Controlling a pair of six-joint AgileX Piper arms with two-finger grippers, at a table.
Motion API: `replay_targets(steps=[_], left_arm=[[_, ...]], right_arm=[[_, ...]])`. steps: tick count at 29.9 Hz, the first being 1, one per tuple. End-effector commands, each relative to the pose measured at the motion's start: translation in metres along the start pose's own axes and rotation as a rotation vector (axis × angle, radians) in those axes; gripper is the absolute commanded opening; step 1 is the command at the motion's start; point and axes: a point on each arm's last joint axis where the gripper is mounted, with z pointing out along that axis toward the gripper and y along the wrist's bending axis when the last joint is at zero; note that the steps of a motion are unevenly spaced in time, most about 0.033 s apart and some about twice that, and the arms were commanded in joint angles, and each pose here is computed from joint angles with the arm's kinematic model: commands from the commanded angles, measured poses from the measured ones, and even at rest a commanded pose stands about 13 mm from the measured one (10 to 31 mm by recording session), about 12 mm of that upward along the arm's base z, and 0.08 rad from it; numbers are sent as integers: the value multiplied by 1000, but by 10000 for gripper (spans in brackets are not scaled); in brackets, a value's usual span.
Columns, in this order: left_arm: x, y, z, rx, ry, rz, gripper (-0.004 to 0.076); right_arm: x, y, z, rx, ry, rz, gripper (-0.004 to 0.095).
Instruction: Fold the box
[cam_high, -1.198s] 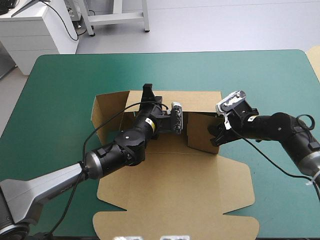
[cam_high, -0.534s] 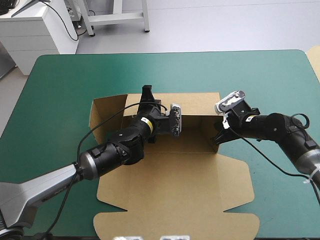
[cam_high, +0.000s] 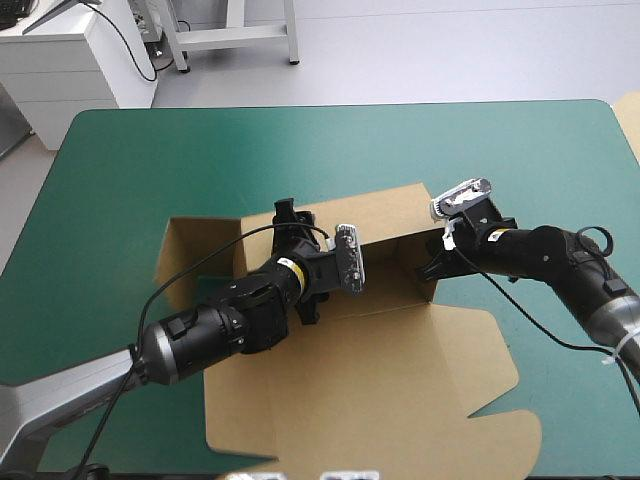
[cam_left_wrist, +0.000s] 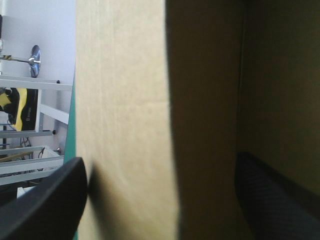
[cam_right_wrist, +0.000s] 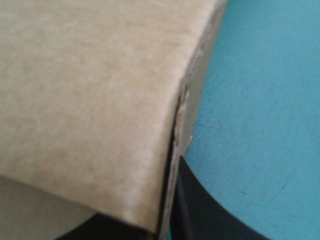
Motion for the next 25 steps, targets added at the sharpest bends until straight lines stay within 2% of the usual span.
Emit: replay_targets(steps=[1,7,11,13,14,16,18,20,25], left_arm=[[-11,10,-40,-40,-77,-22,608],[-24,-14,-71,0,-60,64,608],[-34,-24,-86,17,-100,105,591],[-39,-22,-92,12,-124,114,504],[-41,-20,-94,9,-132,123,424],[-43,-14,-96,-5,-142,125,227],[-46,-6,-100,-18,-156,102,-13],[-47,2,-105,-33,-161,103,22],[-48,29,-119,-63,-155,20,18]], right_arm=[[-15,4,-14,0,-95,11,-19],[-18,1,-13,29,-128,31,-19],[-19,1,-13,37,-137,30,-19],[-19,1,-13,38,-137,30,-19],[-19,1,-13,38,-136,28,-19],[-19,0,-13,41,-135,23,-19],[-19,0,-13,41,-135,21,-19],[-19,0,-13,42,-134,19,-19],[-19,0,-13,42,-134,18,-19]])
